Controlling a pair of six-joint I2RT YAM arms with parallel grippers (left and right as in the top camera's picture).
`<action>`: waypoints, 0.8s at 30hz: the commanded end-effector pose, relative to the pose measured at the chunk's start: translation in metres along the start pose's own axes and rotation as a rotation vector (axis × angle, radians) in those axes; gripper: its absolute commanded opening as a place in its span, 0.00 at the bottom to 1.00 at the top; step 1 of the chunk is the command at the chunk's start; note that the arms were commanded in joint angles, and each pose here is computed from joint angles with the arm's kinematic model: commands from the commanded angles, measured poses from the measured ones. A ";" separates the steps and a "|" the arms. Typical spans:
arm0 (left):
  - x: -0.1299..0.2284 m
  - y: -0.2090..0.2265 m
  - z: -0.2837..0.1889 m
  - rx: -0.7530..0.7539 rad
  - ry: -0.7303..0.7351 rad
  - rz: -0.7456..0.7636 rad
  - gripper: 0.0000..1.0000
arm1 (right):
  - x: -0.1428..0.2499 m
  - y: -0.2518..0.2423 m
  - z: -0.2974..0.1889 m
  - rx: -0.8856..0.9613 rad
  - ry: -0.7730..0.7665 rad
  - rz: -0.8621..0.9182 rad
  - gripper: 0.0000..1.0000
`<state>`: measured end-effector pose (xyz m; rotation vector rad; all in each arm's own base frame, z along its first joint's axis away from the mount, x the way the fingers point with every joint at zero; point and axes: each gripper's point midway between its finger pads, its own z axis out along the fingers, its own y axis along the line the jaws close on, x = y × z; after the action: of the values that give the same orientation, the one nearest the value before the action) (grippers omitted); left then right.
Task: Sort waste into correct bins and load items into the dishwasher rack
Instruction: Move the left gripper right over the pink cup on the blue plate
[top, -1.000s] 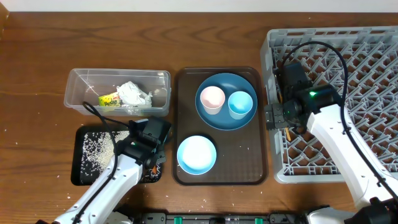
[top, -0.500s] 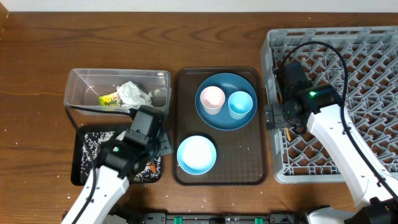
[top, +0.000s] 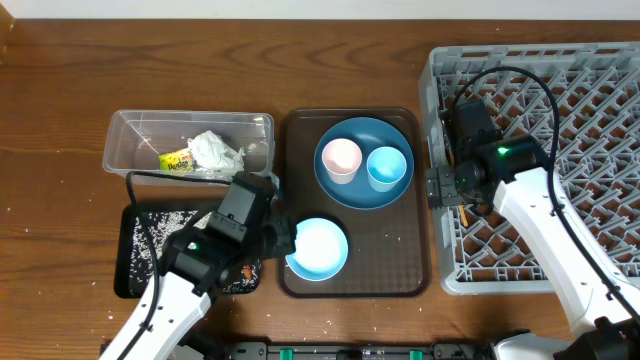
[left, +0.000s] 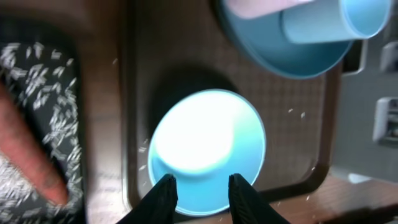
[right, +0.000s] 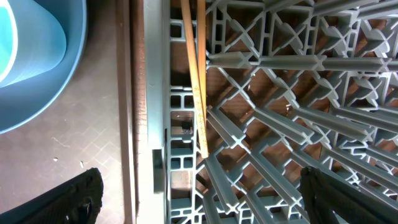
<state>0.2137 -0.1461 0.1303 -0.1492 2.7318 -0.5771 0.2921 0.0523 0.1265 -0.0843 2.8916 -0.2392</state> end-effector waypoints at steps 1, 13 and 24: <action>-0.014 0.004 0.000 -0.035 -0.068 0.008 0.30 | 0.000 -0.006 -0.002 0.014 -0.009 0.015 0.99; -0.056 0.022 0.007 -0.193 -0.239 0.102 0.42 | 0.000 -0.006 -0.002 0.014 -0.010 0.015 0.99; -0.062 0.030 0.023 -0.252 -0.230 0.114 0.42 | -0.002 0.006 -0.002 -0.056 -0.011 0.026 0.99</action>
<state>0.2752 -0.1220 0.1120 -0.1240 2.5895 -0.2141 0.2942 0.0549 0.1266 -0.0834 2.8854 -0.2188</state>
